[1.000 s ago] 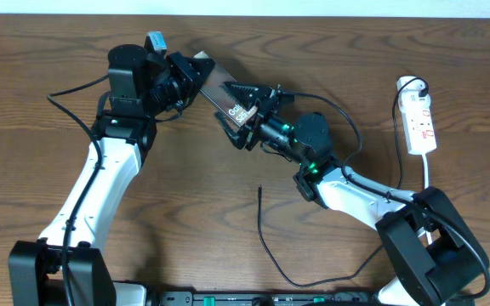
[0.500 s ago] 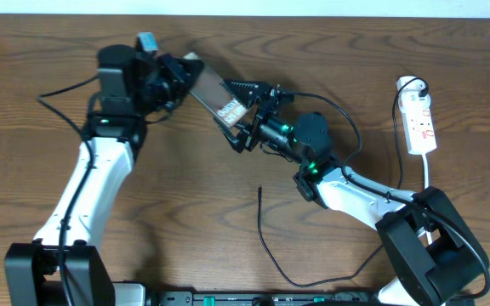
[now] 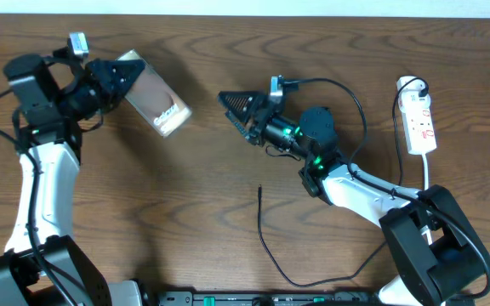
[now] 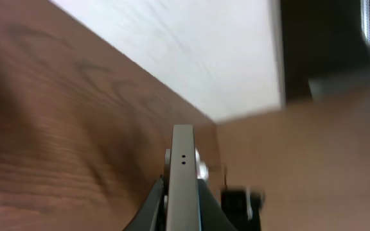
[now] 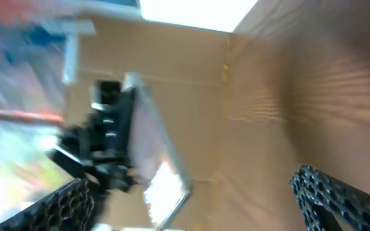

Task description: Plug charger to phone and switch on socket

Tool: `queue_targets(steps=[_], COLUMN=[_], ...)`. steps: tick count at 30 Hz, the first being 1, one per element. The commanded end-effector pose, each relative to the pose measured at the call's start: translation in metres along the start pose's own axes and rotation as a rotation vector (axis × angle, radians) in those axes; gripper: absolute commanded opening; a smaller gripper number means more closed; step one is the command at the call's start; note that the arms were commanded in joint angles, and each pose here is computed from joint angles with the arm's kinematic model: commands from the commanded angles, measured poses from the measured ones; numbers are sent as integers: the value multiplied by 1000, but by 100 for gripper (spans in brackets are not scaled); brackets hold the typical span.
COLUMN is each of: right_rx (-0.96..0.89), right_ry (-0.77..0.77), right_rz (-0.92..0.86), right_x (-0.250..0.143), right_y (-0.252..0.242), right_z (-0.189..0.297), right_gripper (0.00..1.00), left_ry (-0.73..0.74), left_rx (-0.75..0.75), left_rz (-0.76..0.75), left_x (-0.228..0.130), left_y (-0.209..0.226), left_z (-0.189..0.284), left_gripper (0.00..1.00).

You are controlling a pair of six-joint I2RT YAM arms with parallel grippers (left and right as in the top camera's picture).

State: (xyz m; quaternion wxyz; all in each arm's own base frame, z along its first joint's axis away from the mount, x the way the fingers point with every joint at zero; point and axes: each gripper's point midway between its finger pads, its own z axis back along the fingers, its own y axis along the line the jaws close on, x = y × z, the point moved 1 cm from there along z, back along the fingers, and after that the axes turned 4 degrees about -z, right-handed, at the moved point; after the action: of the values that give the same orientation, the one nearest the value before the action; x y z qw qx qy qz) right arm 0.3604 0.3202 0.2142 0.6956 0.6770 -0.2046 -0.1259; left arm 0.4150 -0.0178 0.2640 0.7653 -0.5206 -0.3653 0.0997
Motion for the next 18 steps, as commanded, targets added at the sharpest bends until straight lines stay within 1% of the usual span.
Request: queue_targets(steps=[1, 4, 5, 9, 15, 18], right_rx=[-59, -141, -215, -390, -738, -812], right_ry=[34, 80, 128, 195, 167, 173], right_rz=[212, 241, 254, 289, 221, 185], right_x=[0, 5, 10, 18, 31, 31], right_y=[-13, -26, -32, -40, -50, -50], right_z=[1, 1, 1, 5, 34, 47], right_gripper=[99, 99, 99, 99, 99, 99], left_ry=[132, 138, 143, 158, 193, 224], left_rx=[-202, -197, -195, -189, -68, -63], left_rz=[-224, -293, -328, -385, -357, -331], left_x=[-23, -29, -33, -42, -55, -63], left_y=[-35, -30, -28, -20, 16, 31], left_z=[9, 9, 9, 9, 5, 2], left_gripper=[7, 7, 7, 7, 7, 7])
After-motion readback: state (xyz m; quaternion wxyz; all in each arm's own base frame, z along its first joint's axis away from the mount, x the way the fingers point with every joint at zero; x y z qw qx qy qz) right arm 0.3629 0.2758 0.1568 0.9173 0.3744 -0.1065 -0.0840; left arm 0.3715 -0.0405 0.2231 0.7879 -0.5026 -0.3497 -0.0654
